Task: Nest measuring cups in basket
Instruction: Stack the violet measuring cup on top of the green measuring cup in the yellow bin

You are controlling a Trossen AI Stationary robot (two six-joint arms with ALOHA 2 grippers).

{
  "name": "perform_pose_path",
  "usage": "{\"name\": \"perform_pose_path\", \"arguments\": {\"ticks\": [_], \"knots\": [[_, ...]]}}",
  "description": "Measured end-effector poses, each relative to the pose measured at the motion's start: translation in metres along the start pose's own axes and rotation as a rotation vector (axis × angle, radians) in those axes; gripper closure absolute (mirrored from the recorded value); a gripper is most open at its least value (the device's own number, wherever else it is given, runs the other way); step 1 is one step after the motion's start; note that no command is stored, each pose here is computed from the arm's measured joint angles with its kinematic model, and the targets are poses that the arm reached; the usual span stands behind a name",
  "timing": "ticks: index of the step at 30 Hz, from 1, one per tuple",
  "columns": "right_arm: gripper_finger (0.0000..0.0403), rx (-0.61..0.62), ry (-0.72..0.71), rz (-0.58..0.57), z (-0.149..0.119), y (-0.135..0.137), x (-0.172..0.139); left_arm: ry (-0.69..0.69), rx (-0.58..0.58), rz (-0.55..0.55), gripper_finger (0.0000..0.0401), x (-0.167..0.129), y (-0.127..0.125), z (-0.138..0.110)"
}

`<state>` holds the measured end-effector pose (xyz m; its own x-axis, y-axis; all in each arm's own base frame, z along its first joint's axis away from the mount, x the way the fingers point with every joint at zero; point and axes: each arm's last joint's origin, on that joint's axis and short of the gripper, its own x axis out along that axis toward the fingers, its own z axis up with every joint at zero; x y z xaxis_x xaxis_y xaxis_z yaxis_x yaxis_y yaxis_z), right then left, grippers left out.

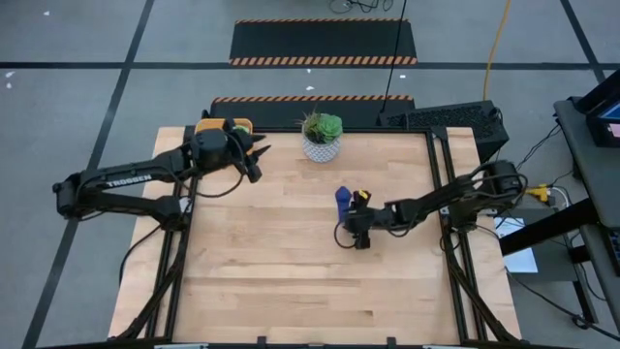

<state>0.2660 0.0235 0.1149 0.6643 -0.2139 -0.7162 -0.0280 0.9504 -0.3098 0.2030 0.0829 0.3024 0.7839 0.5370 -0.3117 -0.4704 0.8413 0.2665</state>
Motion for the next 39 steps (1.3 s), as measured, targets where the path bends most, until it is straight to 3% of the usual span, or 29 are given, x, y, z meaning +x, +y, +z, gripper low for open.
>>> {"name": "perform_pose_path", "arguments": {"ticks": [7, 20, 30, 39], "knots": [[0.0204, -0.037, 0.029, -0.088, -0.005, 0.007, 0.010, -0.011, 0.001, -0.004, 0.0258, 0.004, -0.002, 0.001], [0.0393, -0.121, 0.001, -0.128, -0.003, 0.006, 0.014, -0.038, -0.004, -0.022, 0.0258, 0.002, -0.007, 0.004], [0.0400, -0.006, -0.188, -0.134, 0.025, -0.010, -0.028, -0.076, 0.077, -0.128, 0.0258, -0.001, -0.032, 0.009], [0.0401, 0.150, -0.393, -0.061, 0.047, -0.028, -0.068, -0.130, 0.210, -0.319, 0.0234, 0.014, -0.090, 0.008]]}}
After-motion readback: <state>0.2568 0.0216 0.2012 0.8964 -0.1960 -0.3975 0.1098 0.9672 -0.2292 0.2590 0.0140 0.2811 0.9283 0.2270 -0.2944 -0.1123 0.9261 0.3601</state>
